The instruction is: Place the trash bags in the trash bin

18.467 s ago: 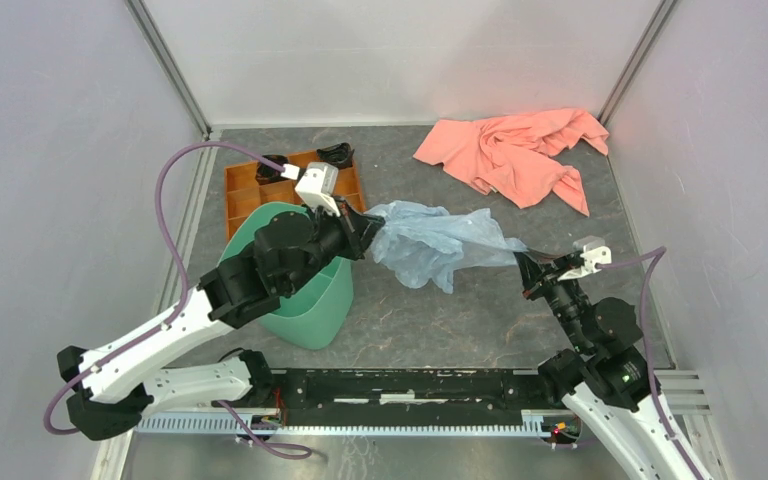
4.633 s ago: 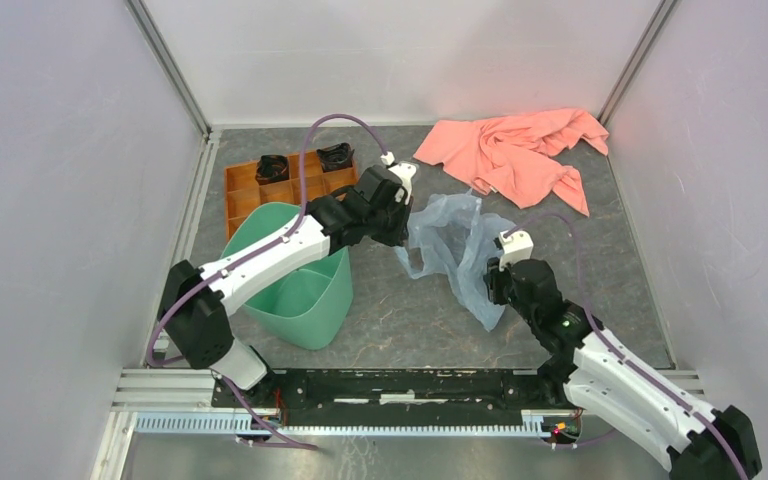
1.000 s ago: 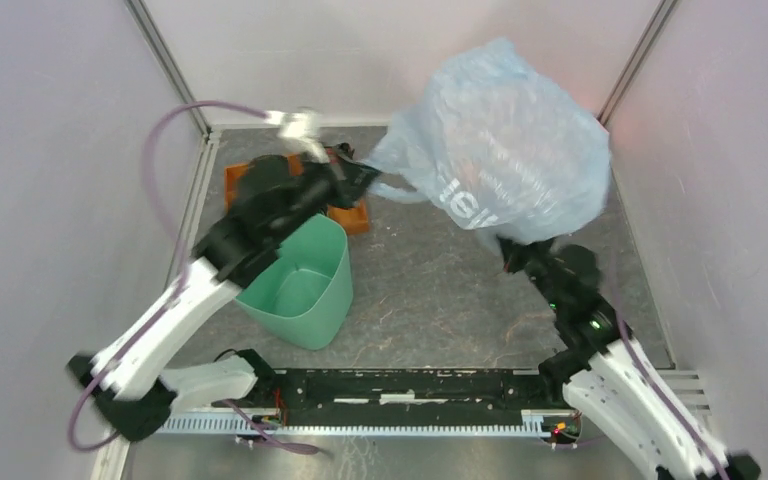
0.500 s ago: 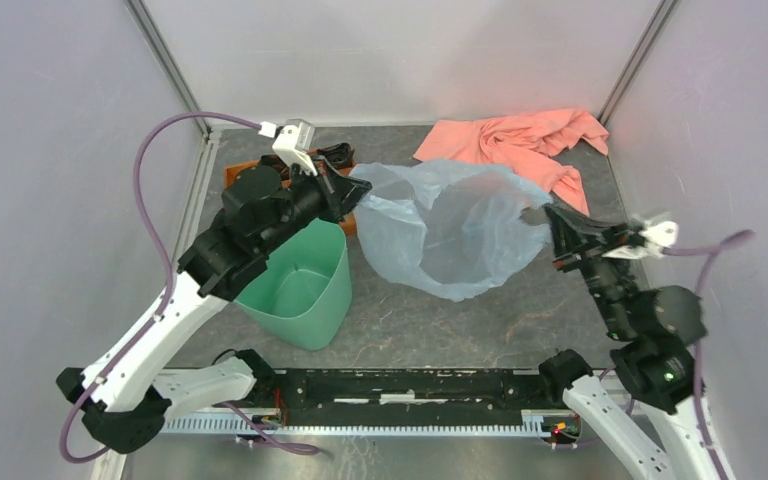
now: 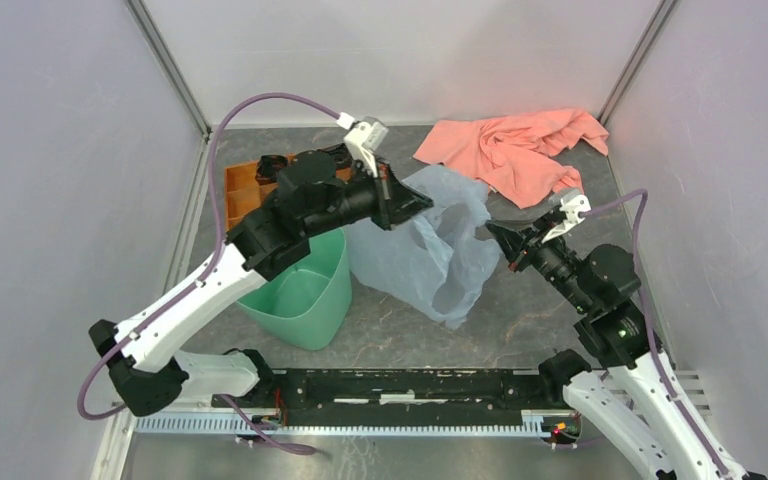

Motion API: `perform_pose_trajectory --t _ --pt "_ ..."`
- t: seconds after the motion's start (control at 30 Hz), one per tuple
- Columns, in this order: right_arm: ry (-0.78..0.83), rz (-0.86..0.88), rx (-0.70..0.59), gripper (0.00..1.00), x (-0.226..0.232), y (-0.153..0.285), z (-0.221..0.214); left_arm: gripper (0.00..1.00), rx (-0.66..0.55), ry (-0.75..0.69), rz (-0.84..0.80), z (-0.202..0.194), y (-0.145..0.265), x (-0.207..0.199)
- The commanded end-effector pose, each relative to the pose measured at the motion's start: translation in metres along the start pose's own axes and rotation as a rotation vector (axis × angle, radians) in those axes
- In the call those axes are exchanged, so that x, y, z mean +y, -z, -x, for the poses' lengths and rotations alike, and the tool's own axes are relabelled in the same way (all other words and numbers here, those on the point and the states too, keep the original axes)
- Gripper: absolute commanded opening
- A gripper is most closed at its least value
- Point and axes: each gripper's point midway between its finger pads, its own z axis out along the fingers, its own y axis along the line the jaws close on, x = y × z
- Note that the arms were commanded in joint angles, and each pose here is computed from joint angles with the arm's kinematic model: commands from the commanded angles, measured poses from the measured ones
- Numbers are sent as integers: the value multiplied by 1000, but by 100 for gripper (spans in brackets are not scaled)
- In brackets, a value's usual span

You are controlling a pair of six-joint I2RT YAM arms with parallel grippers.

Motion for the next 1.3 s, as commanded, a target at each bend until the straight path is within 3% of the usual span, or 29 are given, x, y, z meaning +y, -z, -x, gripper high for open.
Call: perform_pose_trajectory --t 0.0,0.07,0.2,0.43,0.63,0.97,1.17,1.27 --pt "-125 336 -135 0 61 -4 31 2 -19 12 -142 5 -19 -45" --pt "-165 362 -153 2 66 -1 30 2 17 32 -100 -6 -32 -34" --pt "-227 257 -152 6 49 1 22 2 48 15 -8 -19 -37 -12" --pt "-356 332 -140 8 60 -2 0 2 87 35 37 -35 -49 3" --pt "-351 337 -125 23 60 -4 -6 2 100 65 67 -44 -56 11" --pt "-341 300 -82 70 54 -6 -21 2 140 100 72 -57 -69 17" --pt "-295 237 -56 88 43 -11 -32 2 139 128 66 -59 -73 16" --pt "-281 237 -46 90 45 -14 -34 2 141 134 59 -58 -77 15"
